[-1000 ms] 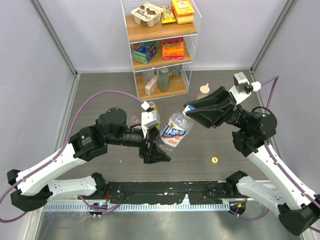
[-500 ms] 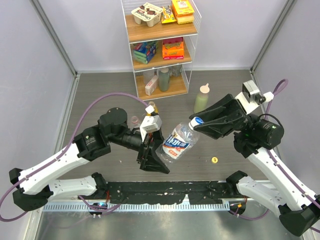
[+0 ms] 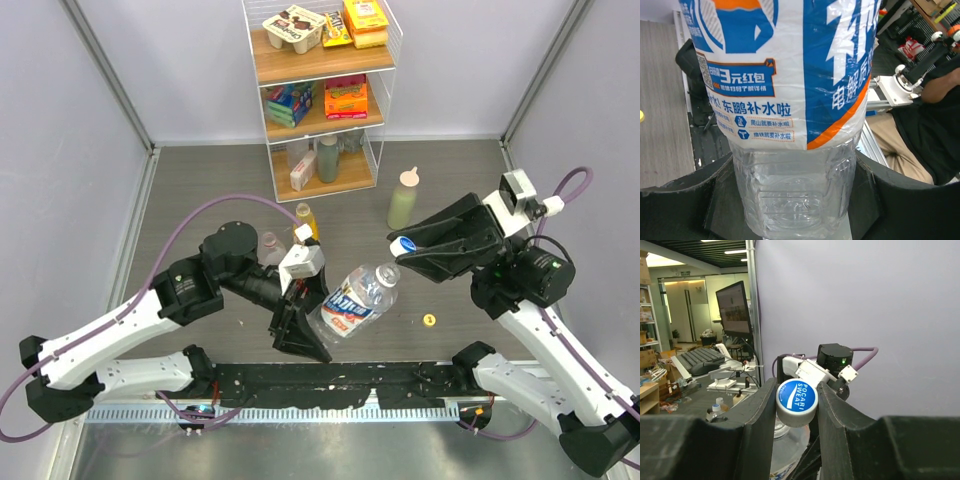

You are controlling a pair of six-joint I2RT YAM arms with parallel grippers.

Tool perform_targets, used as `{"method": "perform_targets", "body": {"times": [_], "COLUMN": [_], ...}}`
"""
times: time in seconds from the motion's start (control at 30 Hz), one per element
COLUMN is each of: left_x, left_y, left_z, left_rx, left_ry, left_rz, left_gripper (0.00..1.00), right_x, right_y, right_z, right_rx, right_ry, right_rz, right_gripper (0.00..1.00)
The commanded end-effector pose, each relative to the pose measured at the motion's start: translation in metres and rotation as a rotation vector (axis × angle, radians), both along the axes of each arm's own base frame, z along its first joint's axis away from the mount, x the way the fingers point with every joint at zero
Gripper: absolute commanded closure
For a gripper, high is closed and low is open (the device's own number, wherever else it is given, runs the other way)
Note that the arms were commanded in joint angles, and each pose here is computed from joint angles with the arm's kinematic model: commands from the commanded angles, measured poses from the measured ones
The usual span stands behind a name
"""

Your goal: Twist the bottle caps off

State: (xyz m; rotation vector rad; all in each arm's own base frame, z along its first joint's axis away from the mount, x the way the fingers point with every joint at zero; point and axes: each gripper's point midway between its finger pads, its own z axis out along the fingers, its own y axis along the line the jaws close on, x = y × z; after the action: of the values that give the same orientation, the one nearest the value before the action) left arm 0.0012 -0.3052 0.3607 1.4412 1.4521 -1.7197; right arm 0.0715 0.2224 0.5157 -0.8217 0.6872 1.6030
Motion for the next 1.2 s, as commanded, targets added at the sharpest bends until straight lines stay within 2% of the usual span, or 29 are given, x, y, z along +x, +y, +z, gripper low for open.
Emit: {"method": "perform_targets", "body": {"times": [0.0,0.23,0.43,0.53,0.77,1.0,1.17], "left_x": [-0.013,-0.003,0.006,0.011,0.030,0.056,0.073], "left_y": [0.013,0.013,0.011,0.010,0.006,-0.002,-0.007], "left_z": [0.017,0.012,0.012,0.015,0.020,0.011,-0.002], "left_rx": [-0.082,-0.069,-0.085,-0.104,-0.127,-0.092,-0.045], "left_ry": [-0.059,-0.097,-0.128,-0.145,-0.191,-0.207,-0.210], "left_rz": [-0.054,0.019,0.079,0.111,0.228,0.359,0.435], "left_gripper": [1.00,1.00,1.00,1.00,1.00,1.00,1.00], "right_x": [-0.003,0.022,0.079,0.107,0.146,0.184,0.216], "right_y": [-0.007,-0.001,-0.001,-0.003,-0.004,-0.007,-0.021], "right_z": [0.012,0.007,-0.018,-0.042,-0.104,-0.183,-0.244], "right_rx": [0.061,0.042,-0.021,-0.071,-0.181,-0.299,-0.364], "right_ry": [-0.038,0.054,0.225,0.308,0.424,0.550,0.696], "right_rz": [-0.036,-0.111,-0.372,-0.490,-0.642,-0.782,-0.942], "right_gripper": [0.99,0.99,0.99,0.99,0.99,0.99,0.99]}}
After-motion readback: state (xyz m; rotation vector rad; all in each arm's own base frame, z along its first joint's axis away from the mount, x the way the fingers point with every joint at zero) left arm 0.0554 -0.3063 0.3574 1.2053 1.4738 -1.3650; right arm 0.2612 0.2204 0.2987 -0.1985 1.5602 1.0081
